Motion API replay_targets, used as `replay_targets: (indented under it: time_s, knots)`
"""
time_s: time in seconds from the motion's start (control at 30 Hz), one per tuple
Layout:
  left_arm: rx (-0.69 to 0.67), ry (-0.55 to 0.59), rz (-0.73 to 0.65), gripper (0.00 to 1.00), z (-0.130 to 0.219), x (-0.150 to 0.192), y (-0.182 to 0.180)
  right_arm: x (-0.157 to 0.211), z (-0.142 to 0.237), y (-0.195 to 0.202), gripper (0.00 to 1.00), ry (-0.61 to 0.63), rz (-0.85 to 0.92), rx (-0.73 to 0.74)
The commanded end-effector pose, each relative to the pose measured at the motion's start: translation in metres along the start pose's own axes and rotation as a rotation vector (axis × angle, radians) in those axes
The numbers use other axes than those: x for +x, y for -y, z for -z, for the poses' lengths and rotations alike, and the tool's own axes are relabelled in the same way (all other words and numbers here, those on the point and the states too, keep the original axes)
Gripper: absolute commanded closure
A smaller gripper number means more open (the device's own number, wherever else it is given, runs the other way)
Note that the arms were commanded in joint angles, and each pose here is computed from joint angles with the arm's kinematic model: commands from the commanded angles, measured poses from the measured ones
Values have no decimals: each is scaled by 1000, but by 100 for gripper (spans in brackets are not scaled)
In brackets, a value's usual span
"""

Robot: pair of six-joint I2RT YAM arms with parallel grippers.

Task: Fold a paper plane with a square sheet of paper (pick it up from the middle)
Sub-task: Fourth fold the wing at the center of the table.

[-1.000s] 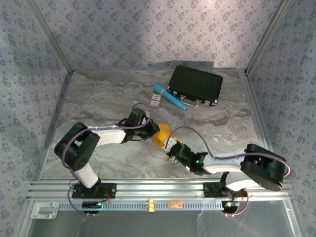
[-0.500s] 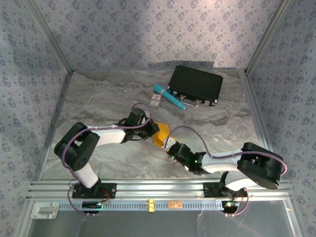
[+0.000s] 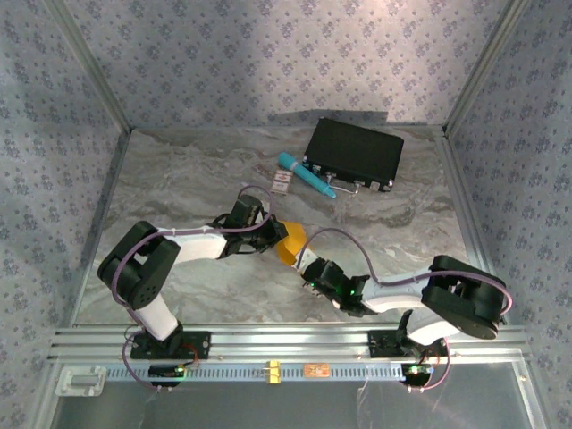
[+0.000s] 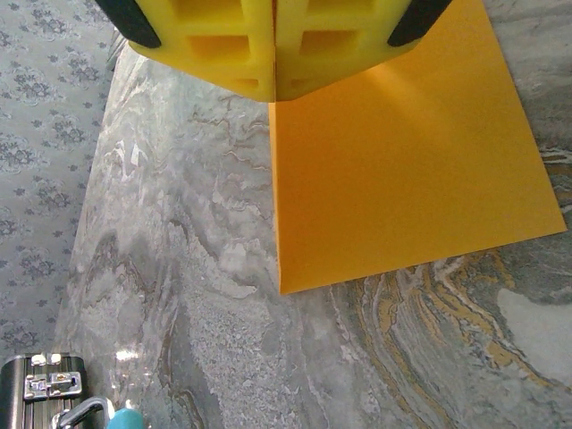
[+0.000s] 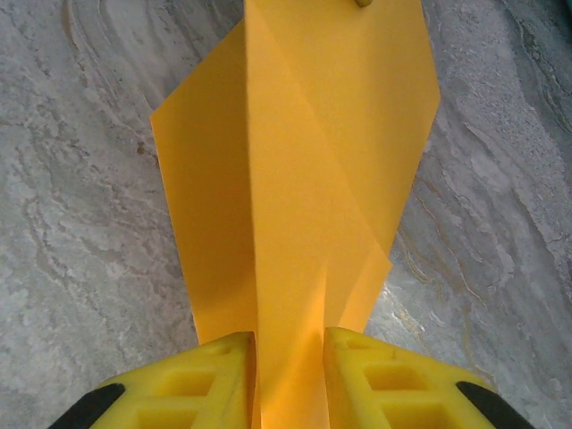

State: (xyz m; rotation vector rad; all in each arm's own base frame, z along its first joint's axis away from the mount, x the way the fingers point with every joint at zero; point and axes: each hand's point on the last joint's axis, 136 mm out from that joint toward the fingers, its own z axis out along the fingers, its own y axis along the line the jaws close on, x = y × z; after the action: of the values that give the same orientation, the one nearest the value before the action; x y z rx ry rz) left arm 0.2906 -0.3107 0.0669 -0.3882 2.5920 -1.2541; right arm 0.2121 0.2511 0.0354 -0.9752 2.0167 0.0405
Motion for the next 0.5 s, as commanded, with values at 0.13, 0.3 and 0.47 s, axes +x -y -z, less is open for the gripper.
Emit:
replay_targets:
  time_s: [0.13,0.3,0.47]
  knots:
    - [38,-3,-25,92,5,-2,14,-4,0,1,76,26,-40,4]
    - [39,-3,-22,92,4,-3,14,-1,0,1,80,17,-41,5]
    - [38,-4,-22,92,5,-2,14,-1,-1,3,83,15,-44,12]
